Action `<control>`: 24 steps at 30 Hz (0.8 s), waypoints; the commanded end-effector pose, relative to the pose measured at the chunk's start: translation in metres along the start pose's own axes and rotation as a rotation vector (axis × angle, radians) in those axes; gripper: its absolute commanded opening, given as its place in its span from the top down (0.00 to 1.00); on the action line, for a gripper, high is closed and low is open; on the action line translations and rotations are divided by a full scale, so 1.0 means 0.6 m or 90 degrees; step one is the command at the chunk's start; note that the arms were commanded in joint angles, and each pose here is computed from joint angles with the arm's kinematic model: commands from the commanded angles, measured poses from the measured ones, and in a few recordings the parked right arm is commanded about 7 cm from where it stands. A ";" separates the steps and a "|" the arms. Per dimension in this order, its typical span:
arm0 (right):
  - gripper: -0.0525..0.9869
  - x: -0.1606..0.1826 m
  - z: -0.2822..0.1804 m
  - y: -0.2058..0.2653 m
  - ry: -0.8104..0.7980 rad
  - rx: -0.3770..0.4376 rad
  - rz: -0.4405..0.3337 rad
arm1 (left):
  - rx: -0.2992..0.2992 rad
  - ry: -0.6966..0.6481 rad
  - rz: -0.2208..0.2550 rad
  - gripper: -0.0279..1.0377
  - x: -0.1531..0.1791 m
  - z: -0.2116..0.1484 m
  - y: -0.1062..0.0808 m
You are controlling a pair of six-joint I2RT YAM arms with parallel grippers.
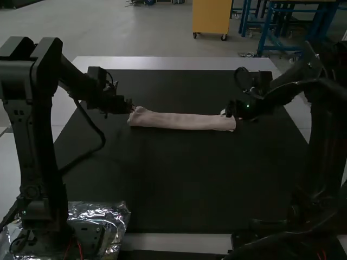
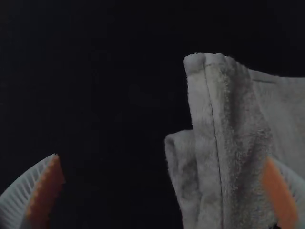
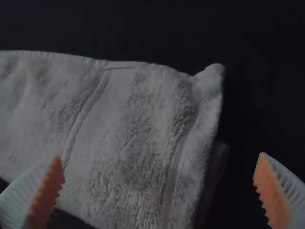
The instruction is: Fold the towel.
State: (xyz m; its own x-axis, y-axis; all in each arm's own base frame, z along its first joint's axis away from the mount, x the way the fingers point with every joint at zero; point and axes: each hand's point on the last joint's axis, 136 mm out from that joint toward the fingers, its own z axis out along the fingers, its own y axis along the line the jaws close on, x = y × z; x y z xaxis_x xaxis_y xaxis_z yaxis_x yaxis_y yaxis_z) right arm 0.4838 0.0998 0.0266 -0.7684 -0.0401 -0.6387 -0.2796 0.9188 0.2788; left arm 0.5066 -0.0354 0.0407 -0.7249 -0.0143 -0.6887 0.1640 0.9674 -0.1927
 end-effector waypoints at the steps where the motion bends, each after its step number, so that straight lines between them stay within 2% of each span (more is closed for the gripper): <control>1: 0.07 -0.010 0.010 -0.004 -0.008 0.012 -0.004 | 0.008 -0.051 0.004 0.07 -0.055 -0.032 -0.006; 11: 0.08 0.005 0.037 -0.010 0.004 0.012 -0.003 | 0.011 -0.062 0.007 0.07 -0.066 -0.041 -0.010; 13: 0.11 0.012 0.044 -0.006 0.012 0.009 -0.005 | 0.012 -0.061 0.007 0.07 -0.064 -0.040 -0.010; 15: 0.24 0.020 0.051 0.000 0.020 0.005 -0.006 | 0.012 -0.061 0.007 0.07 -0.063 -0.040 -0.010; 20: 0.98 0.054 0.061 0.017 0.048 -0.027 -0.007 | 0.018 -0.056 0.007 0.07 -0.057 -0.039 -0.013; 24: 0.97 0.066 0.059 0.013 0.058 -0.034 0.008 | 0.024 -0.053 0.006 0.07 -0.053 -0.038 -0.015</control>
State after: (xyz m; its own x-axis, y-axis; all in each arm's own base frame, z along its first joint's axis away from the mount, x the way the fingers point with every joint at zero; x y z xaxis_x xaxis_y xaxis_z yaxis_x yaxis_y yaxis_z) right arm 0.4843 0.1124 -0.0121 -0.7977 -0.0635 -0.5997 -0.2870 0.9146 0.2849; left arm 0.5066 -0.0389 0.0420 -0.7237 -0.0209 -0.6898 0.1738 0.9618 -0.2114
